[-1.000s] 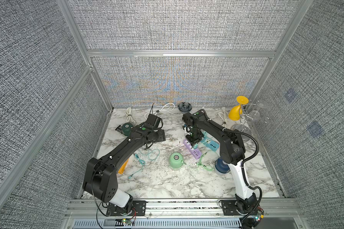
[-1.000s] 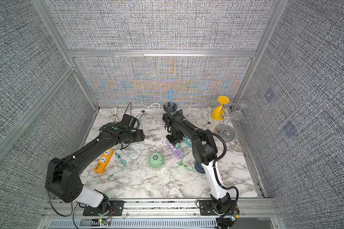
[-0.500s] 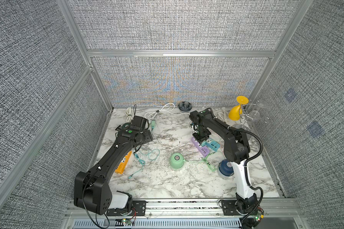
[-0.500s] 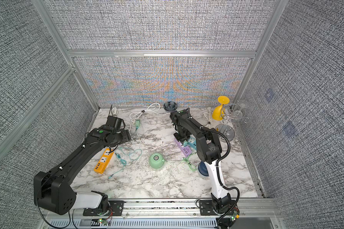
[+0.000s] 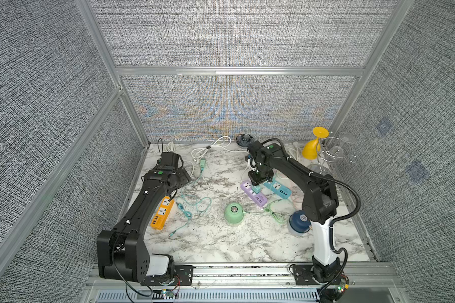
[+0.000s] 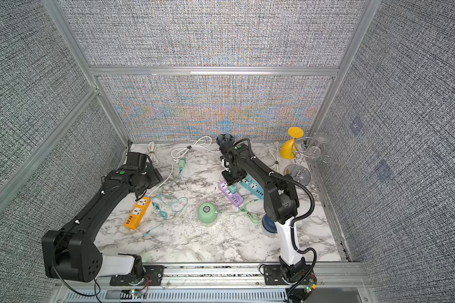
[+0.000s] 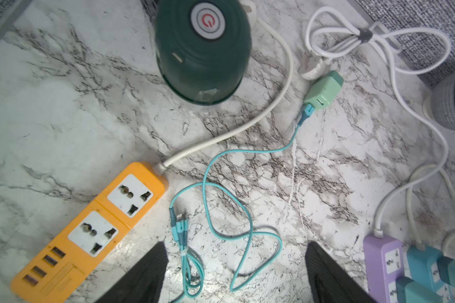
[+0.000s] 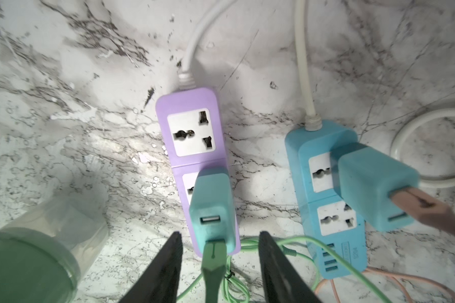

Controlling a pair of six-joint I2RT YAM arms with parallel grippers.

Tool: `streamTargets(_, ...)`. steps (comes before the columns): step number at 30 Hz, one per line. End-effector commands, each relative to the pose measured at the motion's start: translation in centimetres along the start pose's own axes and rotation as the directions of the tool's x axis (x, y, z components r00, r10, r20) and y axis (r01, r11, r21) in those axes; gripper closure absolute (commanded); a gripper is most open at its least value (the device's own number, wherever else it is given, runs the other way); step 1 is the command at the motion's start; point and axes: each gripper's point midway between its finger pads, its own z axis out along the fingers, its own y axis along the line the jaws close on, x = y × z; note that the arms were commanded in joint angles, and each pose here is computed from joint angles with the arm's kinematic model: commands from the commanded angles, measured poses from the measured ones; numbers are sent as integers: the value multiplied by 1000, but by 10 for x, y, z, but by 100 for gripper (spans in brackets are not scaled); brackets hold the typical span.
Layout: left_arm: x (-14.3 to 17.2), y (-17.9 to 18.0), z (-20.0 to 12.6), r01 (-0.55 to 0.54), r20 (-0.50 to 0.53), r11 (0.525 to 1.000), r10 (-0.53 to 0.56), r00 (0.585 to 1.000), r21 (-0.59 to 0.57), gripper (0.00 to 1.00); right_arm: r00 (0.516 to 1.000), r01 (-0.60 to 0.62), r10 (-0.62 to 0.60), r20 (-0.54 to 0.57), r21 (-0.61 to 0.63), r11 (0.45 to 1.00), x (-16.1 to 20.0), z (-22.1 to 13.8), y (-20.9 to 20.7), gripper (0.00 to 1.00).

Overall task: Charge the cordless meat grinders
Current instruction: Move the socket to the center of the board, then move the cordless meat grinder to the center of the board.

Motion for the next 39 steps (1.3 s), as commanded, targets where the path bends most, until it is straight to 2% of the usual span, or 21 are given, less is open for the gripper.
streamTargets(1, -4, 20, 3, 39, 33, 996, -36, 999, -80, 17, 998, -2, 6, 64, -68, 998, -8, -16, 13, 43)
streamTargets(4, -3, 37, 9, 70, 44, 988, -65, 997, -138, 18, 994, 22, -10, 111, -110, 994, -11, -33, 26, 41)
streamTargets(7, 2, 55, 21, 148, 26, 977, -146, 989, -156, 14, 983, 100, -71, 170, -163, 982, -12, -55, 59, 39)
streamTargets(10, 2, 74, 29, 223, 20, 960, -223, 975, -170, 13, 961, 205, -156, 227, -211, 956, -9, -78, 106, 39)
streamTargets(14, -8, 94, 25, 291, 43, 938, -288, 957, -188, 11, 927, 335, -255, 276, -297, 894, 7, -98, 181, 38)
streamTargets(18, -20, 101, 13, 297, 76, 934, -287, 955, -200, 11, 908, 410, -334, 255, -362, 837, 30, -84, 249, 38)
streamTargets(21, -22, 99, 6, 298, 84, 936, -288, 954, -184, 11, 905, 422, -365, 217, -363, 831, 43, -58, 278, 38)
streamTargets(25, -24, 97, 1, 306, 99, 938, -293, 951, -164, 11, 910, 414, -382, 160, -315, 854, 52, -16, 291, 38)
streamTargets(30, -30, 97, -1, 291, 103, 942, -277, 956, -168, 11, 920, 391, -380, 95, -233, 890, 55, 29, 283, 38)
streamTargets(39, -40, 90, -3, 282, 106, 950, -269, 957, -135, 11, 943, 334, -329, 53, -130, 934, 53, 54, 247, 38)
